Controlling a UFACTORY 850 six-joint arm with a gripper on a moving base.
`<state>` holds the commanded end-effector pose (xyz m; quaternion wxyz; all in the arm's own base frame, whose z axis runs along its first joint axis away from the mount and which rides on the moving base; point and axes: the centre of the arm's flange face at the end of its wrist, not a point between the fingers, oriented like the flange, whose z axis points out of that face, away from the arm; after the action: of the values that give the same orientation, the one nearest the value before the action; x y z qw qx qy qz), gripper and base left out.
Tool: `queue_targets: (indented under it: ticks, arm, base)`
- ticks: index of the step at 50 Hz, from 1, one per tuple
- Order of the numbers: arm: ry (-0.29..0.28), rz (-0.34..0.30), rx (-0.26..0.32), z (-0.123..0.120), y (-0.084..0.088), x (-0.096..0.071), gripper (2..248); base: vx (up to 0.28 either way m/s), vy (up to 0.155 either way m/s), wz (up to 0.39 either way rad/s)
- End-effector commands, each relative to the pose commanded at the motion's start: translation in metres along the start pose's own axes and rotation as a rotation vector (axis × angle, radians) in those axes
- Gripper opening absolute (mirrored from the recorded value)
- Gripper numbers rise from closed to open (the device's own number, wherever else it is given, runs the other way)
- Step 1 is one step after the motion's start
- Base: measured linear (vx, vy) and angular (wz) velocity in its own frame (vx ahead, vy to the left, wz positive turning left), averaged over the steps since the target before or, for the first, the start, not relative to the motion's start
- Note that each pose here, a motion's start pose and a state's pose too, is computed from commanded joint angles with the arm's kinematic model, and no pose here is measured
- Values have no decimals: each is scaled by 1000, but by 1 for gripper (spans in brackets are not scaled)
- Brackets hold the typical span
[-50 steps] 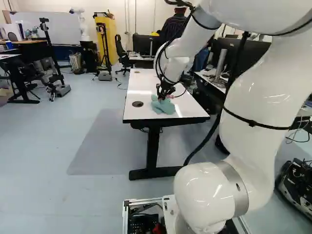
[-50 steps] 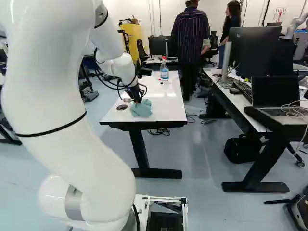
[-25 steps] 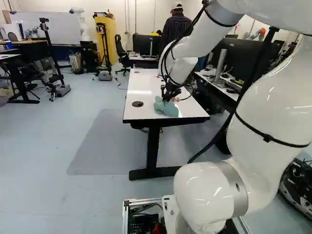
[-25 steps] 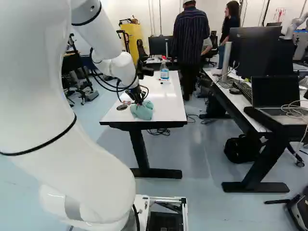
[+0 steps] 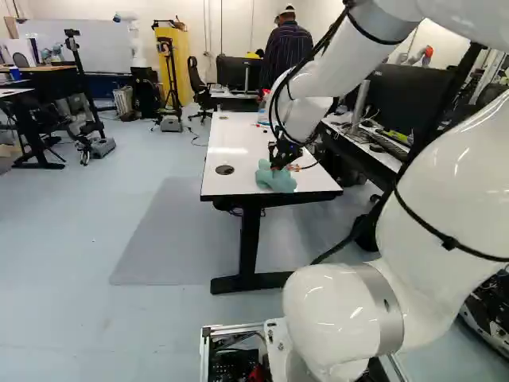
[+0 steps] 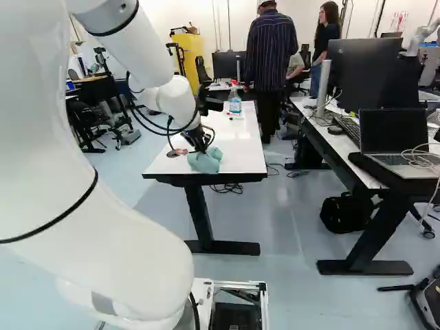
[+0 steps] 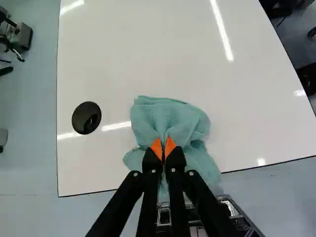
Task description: Clean the table with the green towel
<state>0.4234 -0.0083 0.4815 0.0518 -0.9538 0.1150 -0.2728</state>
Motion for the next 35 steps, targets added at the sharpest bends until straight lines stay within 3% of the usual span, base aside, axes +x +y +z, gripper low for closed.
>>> queue_targets:
  ticks: [17, 35]
  arm:
    - [1, -4, 3, 0, -2, 1, 28]
    - [32, -53, 42, -8, -31, 16, 28]
  base:
    - [0, 0, 0]
    - [0, 0, 0]
